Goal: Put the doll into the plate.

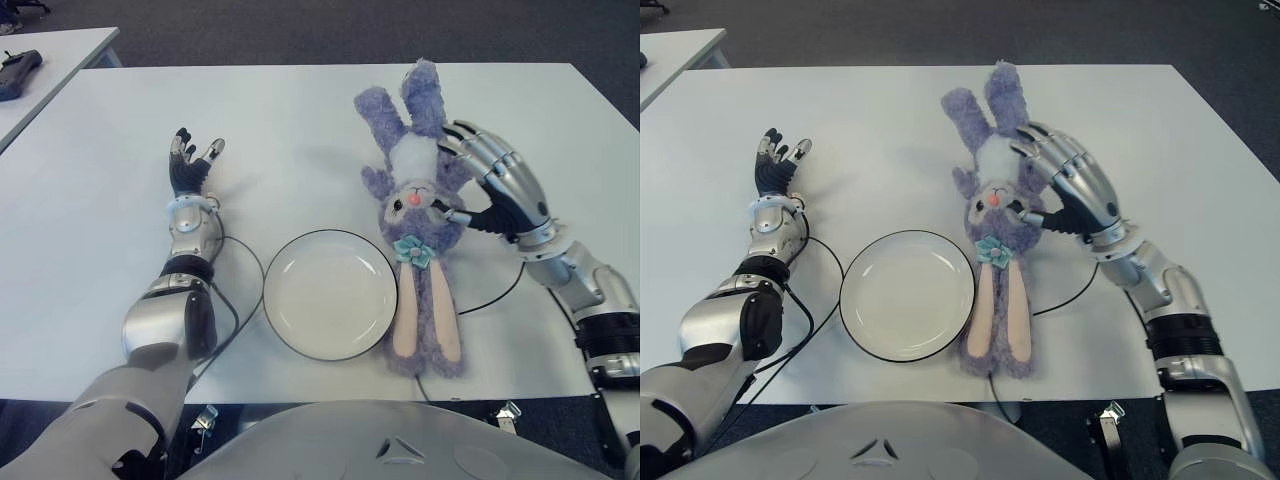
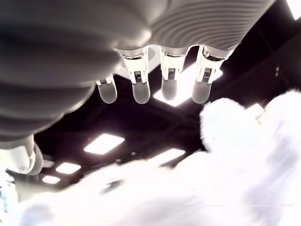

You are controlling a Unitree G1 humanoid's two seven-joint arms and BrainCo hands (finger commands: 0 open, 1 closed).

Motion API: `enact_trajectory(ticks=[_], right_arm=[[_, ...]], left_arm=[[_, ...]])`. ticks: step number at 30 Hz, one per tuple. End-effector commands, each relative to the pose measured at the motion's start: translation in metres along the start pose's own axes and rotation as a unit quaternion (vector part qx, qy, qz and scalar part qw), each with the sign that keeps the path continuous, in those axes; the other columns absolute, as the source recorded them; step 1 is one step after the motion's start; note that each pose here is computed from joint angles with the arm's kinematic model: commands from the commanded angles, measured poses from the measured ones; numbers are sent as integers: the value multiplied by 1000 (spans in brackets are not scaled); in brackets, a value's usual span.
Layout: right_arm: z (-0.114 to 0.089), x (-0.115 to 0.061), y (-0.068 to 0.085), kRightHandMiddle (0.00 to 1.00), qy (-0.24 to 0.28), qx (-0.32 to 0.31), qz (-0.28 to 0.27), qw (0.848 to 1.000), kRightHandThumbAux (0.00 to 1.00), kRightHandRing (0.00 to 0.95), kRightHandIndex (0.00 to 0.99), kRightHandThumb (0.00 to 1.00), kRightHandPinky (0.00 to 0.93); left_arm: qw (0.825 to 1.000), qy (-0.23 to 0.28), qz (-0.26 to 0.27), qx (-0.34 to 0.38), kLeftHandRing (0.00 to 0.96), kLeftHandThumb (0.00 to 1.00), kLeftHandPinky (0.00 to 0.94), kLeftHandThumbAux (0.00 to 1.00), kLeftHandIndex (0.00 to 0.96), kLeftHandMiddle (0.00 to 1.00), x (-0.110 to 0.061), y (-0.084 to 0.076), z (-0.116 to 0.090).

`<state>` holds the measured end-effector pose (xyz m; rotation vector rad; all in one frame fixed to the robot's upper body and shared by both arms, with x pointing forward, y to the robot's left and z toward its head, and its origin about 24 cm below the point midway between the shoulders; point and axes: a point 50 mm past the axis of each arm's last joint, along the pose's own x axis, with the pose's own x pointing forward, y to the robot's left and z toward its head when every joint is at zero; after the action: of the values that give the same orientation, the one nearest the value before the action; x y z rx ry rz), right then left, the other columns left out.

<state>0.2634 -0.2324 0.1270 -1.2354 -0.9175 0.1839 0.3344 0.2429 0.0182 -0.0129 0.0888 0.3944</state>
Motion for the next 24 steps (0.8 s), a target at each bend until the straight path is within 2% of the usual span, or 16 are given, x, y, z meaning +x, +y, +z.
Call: enact_trajectory(ticks=[1,6,19,24], right_arm=[[-17,-5,-8,0,9,-39,14,999,409,0,0,311,0],[-29,-12,-7,0,19,-58,21,998,432,0,0,313,0],[-44,-30,-3,0,35,-85,46,995,442,7,0,400,29],[-65,-45,-13,1,70,-116,73,988,441,17,2,406,50]], left_arm=[[968,249,15,28,38,0,33,693,31,53,-74,12,-113],[967,252,16,29,41,0,36,701,35,57,-74,13,-113],[968,248,13,33,38,0,25,685,29,53,-73,17,-112],[969,244,11,36,37,0,23,673,29,54,-71,18,-111]])
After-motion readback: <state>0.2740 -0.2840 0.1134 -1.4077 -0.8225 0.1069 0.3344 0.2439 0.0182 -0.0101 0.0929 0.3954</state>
